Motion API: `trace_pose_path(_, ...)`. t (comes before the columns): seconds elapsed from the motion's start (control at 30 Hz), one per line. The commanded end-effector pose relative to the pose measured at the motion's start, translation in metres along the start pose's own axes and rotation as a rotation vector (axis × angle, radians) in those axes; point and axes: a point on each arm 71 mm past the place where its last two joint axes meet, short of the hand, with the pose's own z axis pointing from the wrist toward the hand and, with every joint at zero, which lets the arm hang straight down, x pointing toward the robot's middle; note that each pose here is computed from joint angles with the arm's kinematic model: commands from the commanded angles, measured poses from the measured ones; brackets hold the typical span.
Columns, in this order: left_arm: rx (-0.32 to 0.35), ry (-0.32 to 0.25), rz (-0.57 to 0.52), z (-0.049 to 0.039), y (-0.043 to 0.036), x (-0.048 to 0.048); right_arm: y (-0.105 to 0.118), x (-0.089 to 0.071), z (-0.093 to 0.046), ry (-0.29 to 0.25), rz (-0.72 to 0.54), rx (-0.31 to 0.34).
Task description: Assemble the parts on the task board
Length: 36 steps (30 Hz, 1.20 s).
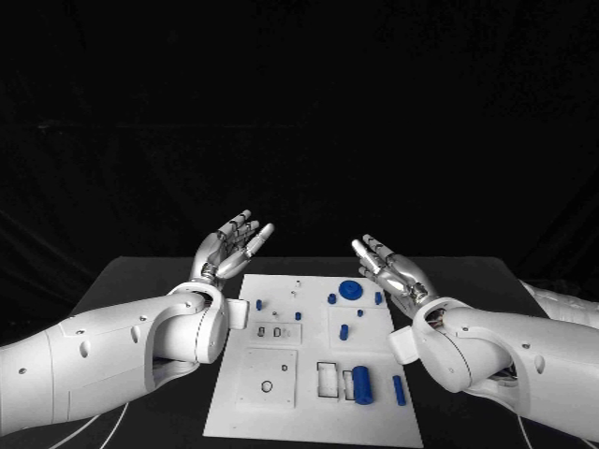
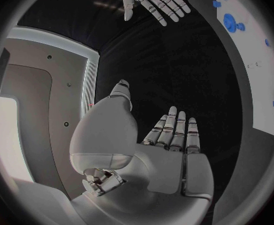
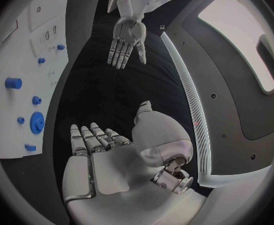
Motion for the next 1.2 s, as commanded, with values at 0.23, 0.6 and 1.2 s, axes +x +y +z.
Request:
trace_pose_path(0.23, 0.179, 0.098, -0.055, 0.0012, -0.0139, 0.0123, -0.001, 0.007, -0.007, 0.237, -0.136, 0.009)
trace_pose_path(0.6, 0.149, 0.100, -0.049, 0.0012, -0.0139, 0.0126, 0.005, -0.004, -0.004, 0.205, -0.172, -0.018)
trace_pose_path(1.2, 0.071, 0.135, -0.018, -0.0070, -0.0215, 0.0057, 0.032, -0.031, 0.016, 0.189, -0.365, -0.091)
